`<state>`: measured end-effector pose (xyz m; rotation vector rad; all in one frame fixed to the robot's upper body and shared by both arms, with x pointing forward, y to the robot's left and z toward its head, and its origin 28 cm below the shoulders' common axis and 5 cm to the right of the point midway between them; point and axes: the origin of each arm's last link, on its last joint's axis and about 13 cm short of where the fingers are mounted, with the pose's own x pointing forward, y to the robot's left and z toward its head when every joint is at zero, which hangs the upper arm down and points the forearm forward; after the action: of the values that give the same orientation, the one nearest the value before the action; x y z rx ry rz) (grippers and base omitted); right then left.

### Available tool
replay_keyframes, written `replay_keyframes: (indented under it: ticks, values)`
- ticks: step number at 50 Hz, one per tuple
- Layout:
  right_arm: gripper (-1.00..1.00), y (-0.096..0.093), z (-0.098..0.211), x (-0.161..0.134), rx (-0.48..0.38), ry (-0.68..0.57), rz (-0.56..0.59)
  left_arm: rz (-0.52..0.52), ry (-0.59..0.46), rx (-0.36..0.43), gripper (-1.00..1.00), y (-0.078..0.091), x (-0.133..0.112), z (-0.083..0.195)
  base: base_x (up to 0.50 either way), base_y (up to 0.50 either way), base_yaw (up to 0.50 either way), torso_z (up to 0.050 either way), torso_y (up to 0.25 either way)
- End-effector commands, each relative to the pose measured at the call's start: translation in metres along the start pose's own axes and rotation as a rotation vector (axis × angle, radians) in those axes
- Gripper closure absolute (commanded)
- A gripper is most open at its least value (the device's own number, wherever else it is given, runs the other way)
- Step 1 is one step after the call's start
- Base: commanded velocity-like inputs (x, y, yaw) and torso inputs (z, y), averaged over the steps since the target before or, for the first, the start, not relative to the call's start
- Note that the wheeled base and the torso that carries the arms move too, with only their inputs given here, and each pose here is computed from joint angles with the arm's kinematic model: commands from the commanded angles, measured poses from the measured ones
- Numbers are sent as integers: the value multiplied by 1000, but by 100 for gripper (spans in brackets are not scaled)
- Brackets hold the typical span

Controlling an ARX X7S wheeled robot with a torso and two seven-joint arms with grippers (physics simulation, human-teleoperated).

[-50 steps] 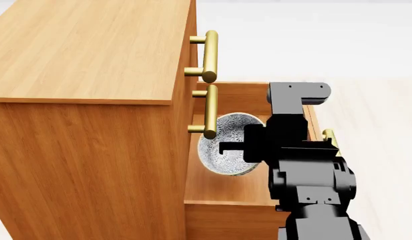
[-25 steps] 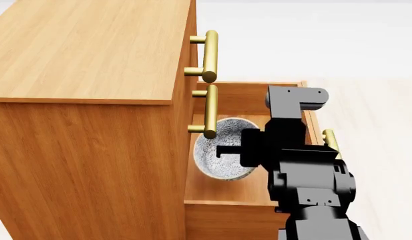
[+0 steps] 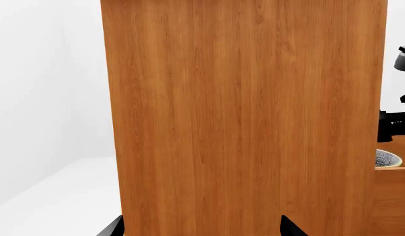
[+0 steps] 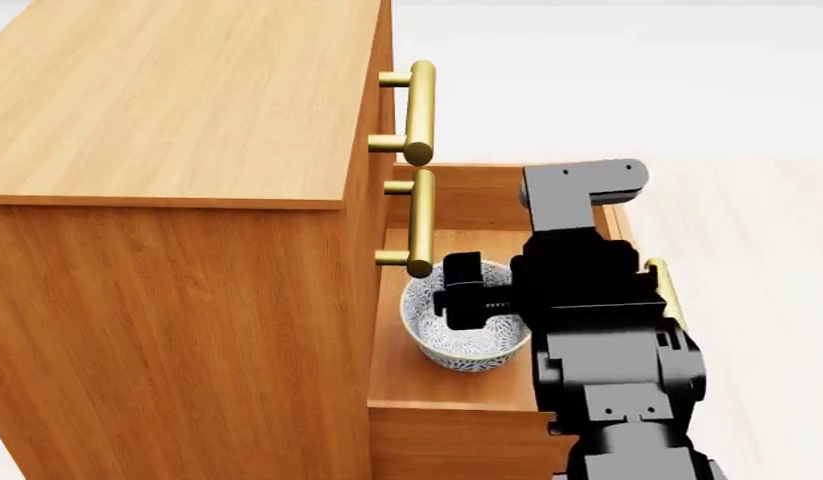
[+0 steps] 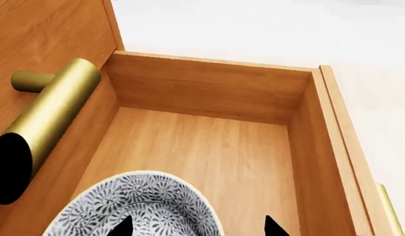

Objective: Put the bowl in the bottom drawer of the cabinet and close it.

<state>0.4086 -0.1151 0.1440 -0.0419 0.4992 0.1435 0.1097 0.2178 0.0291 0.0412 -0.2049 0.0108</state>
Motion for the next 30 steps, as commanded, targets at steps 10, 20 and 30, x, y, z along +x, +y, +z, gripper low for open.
replay_keyframes:
  ticks: [10, 20, 30]
  values:
    - [-100, -4, 7, -7, -117, -69, -48, -1, 0, -1, -100, 0, 0, 0, 0, 0, 0, 0, 0]
    - [-100, -12, 17, -20, -144, -132, -77, -2, -1, -1, -100, 0, -1, -2, 0, 0, 0, 0, 0]
    - [-100, -24, 31, -37, -141, -217, -158, -1, 0, -1, -100, 0, -1, 0, 0, 0, 0, 0, 0]
